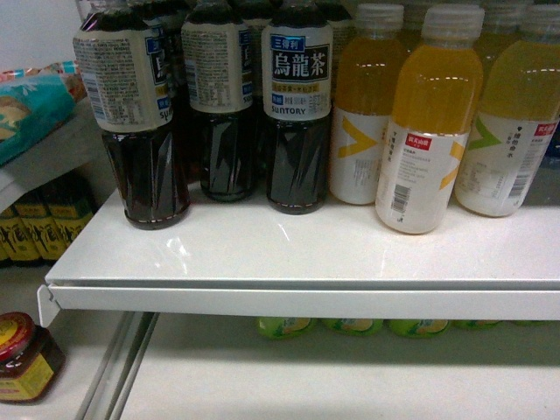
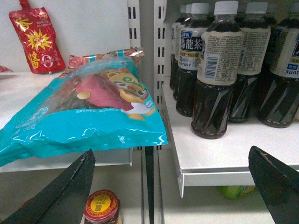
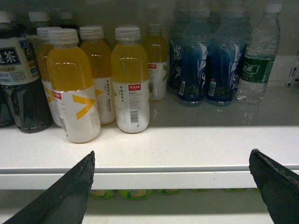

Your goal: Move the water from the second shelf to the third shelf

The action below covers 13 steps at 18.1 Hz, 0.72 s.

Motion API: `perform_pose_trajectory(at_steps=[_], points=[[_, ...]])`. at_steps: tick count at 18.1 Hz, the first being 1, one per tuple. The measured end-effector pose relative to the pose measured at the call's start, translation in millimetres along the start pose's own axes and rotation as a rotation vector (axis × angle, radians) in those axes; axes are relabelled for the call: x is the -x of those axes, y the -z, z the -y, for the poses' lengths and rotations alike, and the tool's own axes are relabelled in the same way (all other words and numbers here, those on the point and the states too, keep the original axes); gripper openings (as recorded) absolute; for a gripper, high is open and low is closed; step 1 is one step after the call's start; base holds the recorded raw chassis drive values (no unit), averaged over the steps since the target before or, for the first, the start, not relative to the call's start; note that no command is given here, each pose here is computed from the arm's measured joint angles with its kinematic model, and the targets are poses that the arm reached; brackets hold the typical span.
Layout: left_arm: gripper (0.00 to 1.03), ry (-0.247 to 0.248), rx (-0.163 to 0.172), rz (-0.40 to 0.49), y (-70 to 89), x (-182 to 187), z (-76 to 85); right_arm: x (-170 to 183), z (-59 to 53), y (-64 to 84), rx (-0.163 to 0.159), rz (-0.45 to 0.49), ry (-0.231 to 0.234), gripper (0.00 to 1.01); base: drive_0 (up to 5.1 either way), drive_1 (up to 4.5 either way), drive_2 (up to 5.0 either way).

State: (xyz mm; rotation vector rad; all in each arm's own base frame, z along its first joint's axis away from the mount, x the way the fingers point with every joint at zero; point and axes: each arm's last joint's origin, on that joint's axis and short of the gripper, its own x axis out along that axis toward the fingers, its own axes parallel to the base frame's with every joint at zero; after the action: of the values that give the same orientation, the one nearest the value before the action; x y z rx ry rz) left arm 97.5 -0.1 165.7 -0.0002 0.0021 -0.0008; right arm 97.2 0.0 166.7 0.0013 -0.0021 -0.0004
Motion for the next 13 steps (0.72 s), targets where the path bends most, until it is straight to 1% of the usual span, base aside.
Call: perform_pose_trajectory(at_steps=[13], points=[[0.98, 0.0, 0.0, 0.0, 0.0, 0.0, 0.0, 0.0, 0.0, 0.0, 0.0, 0.0, 0.0, 0.98, 0.0, 0.0, 0.0]])
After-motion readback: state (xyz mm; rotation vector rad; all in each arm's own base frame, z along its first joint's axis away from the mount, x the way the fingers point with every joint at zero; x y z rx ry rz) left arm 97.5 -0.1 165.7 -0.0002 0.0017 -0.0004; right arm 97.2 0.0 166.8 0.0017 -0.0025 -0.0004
